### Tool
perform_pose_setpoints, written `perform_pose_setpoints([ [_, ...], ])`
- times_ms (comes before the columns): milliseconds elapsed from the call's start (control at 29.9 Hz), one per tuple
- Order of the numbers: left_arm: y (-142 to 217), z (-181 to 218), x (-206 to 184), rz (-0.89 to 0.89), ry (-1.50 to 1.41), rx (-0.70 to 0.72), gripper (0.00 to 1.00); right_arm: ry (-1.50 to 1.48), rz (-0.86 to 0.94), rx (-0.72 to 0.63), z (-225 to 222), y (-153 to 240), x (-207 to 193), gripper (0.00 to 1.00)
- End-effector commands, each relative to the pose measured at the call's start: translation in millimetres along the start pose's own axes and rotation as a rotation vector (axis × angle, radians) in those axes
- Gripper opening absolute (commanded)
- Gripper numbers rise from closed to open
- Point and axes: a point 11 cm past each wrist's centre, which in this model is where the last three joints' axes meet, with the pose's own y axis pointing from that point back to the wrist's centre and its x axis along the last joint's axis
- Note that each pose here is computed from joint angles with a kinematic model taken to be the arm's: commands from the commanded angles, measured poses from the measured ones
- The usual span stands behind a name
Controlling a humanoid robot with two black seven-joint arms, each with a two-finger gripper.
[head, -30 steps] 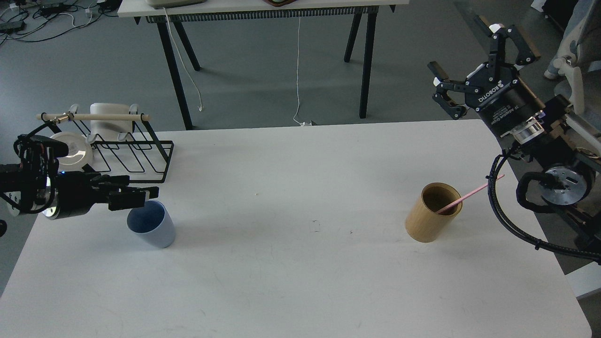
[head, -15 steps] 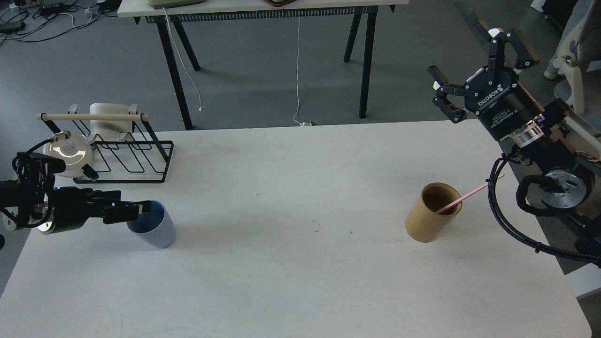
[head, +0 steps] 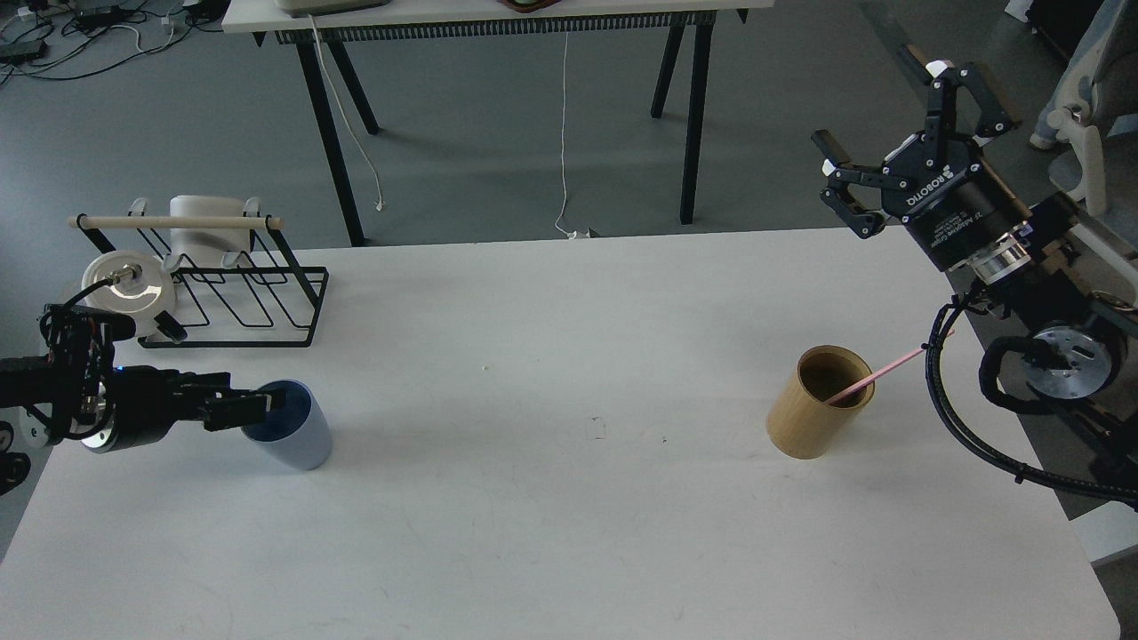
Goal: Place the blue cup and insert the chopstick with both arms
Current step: 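Close the left gripper on the blue cup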
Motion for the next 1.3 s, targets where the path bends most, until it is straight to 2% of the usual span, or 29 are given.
perform_pose_setpoints([
  [0, -0.3, -2.0, -6.0, -0.024, -0.027, 0.010, 0.79, -0.001, 0.000, 0.002, -0.2, 0.2, -0.1, 1.00],
  [268, -1.1, -2.3, -4.9, -0.016, -0.052, 0.012, 0.64, -0.004, 0.002, 0.002, 0.2, 0.8, -0.1, 1.00],
  [635, -0.7, -2.3, -3.3, 0.003, -0.063, 0.012, 0.61, -0.003, 0.004, 0.005, -0.5, 1.9, 0.6, 1.00],
  [736, -1.0, -2.1, -7.1, -0.005, -0.058, 0.011, 0.54, -0.005, 0.006, 0.005, -0.1, 2.4, 0.9, 1.00],
  [836, -1.2, -1.7, -7.4, -0.007, -0.057, 0.009, 0.39, -0.007, 0.008, 0.003, 0.8, 3.4, 1.3, 1.00],
  [903, -1.4, -1.3, -9.1, -0.014, -0.055, 0.008, 0.37, -0.005, 0.010, 0.001, 1.4, 4.0, 1.9, 1.00],
  [970, -1.6, -0.8, -8.6, -0.013, -0.055, 0.006, 0.30, -0.007, 0.010, 0.002, 1.3, 4.0, 1.9, 1.00],
  [1104, -1.6, -0.8, -8.9, -0.010, -0.056, 0.006, 0.09, -0.007, 0.011, 0.001, 1.8, 4.5, 2.1, 1.00],
  [1271, -1.8, 1.3, -6.5, -0.003, -0.060, 0.000, 0.05, -0.008, 0.012, 0.000, 2.3, 5.0, 2.3, 1.00],
])
